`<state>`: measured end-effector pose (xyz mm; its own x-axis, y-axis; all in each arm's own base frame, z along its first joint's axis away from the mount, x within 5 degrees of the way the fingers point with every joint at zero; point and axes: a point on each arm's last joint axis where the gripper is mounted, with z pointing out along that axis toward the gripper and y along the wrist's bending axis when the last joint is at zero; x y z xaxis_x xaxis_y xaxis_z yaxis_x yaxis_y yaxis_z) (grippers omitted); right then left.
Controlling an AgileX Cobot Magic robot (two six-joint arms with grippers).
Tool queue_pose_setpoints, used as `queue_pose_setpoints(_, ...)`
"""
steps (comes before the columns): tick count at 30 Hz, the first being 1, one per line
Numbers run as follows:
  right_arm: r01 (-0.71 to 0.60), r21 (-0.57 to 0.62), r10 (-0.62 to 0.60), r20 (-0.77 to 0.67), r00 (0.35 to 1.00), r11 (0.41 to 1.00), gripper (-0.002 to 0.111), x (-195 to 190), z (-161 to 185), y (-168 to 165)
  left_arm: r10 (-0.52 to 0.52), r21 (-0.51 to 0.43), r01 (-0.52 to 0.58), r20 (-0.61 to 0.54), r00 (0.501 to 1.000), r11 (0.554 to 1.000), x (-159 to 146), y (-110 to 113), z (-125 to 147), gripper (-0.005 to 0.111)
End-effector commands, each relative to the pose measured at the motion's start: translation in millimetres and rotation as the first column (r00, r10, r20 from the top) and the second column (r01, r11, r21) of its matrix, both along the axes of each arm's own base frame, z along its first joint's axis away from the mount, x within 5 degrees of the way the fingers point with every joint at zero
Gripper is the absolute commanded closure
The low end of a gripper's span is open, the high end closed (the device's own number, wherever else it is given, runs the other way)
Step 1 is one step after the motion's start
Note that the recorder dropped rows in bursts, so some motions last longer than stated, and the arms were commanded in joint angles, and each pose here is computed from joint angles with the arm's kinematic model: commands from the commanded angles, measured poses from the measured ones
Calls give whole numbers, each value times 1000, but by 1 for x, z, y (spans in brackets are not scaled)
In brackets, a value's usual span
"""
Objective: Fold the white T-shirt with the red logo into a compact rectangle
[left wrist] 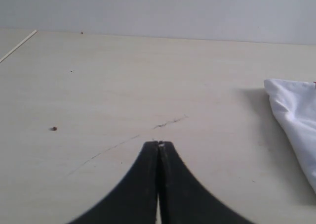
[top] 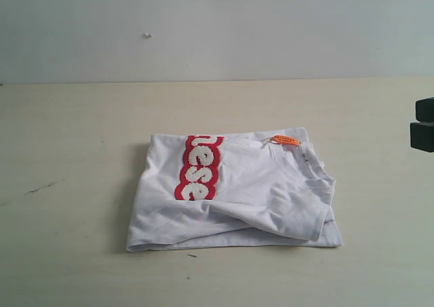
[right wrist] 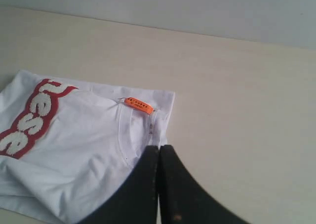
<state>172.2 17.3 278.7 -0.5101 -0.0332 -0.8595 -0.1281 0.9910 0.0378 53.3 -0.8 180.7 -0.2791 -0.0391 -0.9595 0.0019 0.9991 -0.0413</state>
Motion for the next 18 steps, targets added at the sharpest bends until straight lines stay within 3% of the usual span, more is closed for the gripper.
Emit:
queue_pose_setpoints(1, -2, -7, 2, 5, 1000, 1000, 108, -1, 0, 0, 1, 5, -1, 15, 1000, 1000, 0, 0, 1, 107)
queue_pose_setpoints(7, -6, -35, 7, 24, 1000, 999, 108, -4, 3, -2, 1, 5, -1, 15, 1000, 1000, 0, 0, 1, 107)
queue_pose_setpoints(13, 75, -66, -65, 143, 988, 995, 108, -26, 22, -16, 1, 5, -1, 15, 1000, 1000, 0, 0, 1, 107)
queue_pose_setpoints(18, 142, -64, -132, 150, 980, 988, 108, -48, 7, -24, 1, 5, -1, 15, 1000, 1000, 0, 0, 1, 107)
